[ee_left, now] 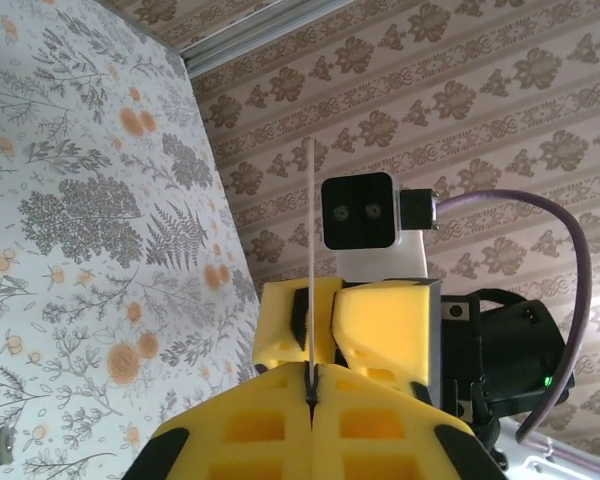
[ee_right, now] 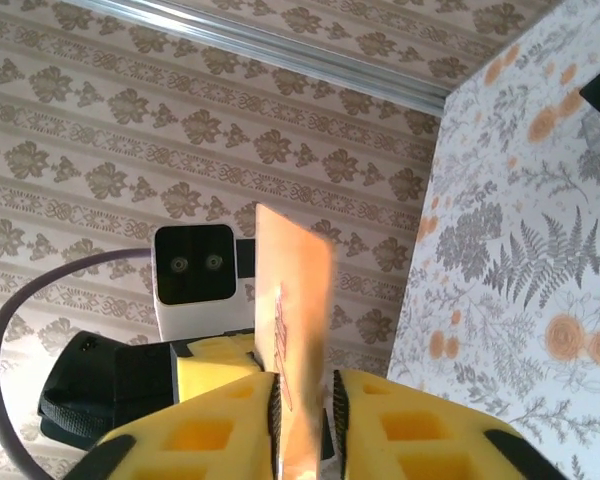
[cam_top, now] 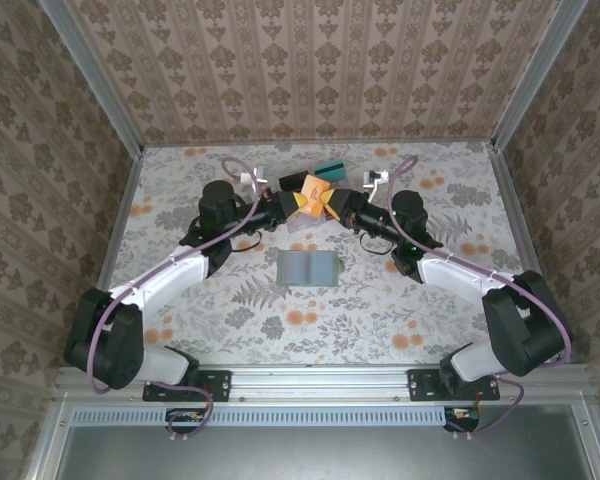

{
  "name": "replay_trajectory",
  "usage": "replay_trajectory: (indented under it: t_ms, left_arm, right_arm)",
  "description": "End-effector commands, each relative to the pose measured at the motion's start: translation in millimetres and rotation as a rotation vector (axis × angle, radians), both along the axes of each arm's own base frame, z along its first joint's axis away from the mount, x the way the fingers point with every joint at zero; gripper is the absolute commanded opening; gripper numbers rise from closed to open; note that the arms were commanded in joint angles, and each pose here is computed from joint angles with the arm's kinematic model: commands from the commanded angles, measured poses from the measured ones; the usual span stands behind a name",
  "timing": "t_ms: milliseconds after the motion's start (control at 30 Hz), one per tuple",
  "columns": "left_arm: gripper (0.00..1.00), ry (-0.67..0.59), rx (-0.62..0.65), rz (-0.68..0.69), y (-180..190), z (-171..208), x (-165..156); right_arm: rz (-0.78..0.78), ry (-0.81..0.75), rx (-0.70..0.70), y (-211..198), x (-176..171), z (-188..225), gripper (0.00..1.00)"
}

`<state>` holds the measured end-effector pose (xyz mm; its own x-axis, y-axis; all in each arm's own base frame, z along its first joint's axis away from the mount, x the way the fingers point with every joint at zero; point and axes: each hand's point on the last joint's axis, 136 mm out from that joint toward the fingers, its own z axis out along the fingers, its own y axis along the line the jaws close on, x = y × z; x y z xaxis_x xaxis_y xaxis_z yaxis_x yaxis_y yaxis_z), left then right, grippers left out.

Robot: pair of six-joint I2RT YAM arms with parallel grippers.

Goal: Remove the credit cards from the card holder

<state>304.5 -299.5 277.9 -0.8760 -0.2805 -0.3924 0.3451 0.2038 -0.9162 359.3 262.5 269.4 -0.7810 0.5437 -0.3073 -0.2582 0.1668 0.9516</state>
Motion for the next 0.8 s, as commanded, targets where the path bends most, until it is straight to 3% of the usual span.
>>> replay_trajectory:
  t_ms: [0,167,367,767]
  left_arm:
    - [0.00,-0.038,0.078,-0.002,5,-18,-8]
    - [0.00,-0.063,0.295,0.074,30,-56,-4]
    - [0.00,-0.178,0.602,0.083,60,-74,6]
    - [0.00,-0.604,0.902,-0.185,45,-64,49]
  right_arm:
    - [0.005,0.087,-0.078,-4,-9,-22,0.52]
    - [-0.046,0.177,-0.308,-26,-25,-56,0.78]
    - [-0.101,0.265,-0.508,-52,-40,-94,0.97]
    - [-0.132,0.353,-0.606,-64,-38,-122,1.00]
